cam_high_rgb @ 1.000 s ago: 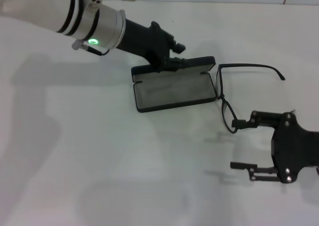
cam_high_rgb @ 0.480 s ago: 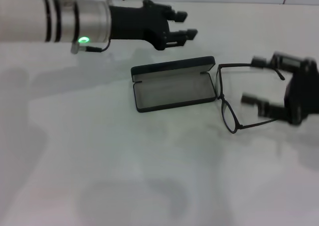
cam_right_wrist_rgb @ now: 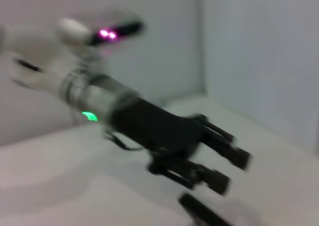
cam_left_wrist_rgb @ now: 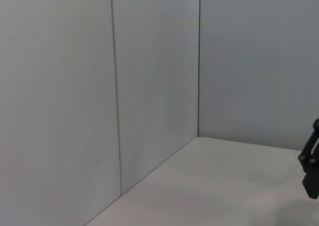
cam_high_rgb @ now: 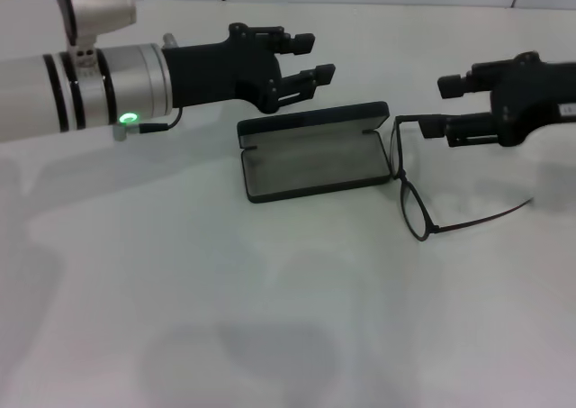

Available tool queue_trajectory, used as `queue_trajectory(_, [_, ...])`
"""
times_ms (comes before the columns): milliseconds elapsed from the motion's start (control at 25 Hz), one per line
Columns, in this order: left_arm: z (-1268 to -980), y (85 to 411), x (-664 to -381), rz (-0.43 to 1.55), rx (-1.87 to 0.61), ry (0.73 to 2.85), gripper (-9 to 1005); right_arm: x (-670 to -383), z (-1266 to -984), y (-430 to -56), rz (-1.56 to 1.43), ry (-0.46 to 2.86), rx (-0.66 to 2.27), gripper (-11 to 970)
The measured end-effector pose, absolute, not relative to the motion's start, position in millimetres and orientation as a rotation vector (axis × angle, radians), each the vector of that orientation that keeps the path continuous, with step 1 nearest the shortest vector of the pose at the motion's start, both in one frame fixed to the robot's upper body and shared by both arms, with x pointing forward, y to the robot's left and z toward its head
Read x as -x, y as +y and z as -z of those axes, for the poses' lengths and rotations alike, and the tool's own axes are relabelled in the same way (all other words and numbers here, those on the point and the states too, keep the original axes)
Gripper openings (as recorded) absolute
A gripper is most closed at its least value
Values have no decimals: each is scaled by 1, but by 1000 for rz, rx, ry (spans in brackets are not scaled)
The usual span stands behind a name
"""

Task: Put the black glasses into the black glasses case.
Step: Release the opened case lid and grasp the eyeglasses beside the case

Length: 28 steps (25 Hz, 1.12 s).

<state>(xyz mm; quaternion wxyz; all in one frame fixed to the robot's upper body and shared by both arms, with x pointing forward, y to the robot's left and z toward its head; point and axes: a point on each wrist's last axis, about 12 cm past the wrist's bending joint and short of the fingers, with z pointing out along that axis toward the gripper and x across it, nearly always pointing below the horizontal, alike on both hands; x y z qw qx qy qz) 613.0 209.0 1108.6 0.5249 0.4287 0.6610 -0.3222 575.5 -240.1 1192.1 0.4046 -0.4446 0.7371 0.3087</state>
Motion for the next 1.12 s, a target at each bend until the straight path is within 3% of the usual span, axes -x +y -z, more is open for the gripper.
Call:
queue_trajectory(320, [-1105,212,-610,762,-1041,1580,483,-591,-1221,-203,-622,2280,1126,639])
queue_trajectory(720, [-1106,212,-611,753,-1080,1589,482,-599,-1197,-154,-432,2387,1181,617])
queue_trajectory(1120, [-1105,212,-610,736,-1102,1576,482,-614,-1167,-140,-393,2430,1121,594])
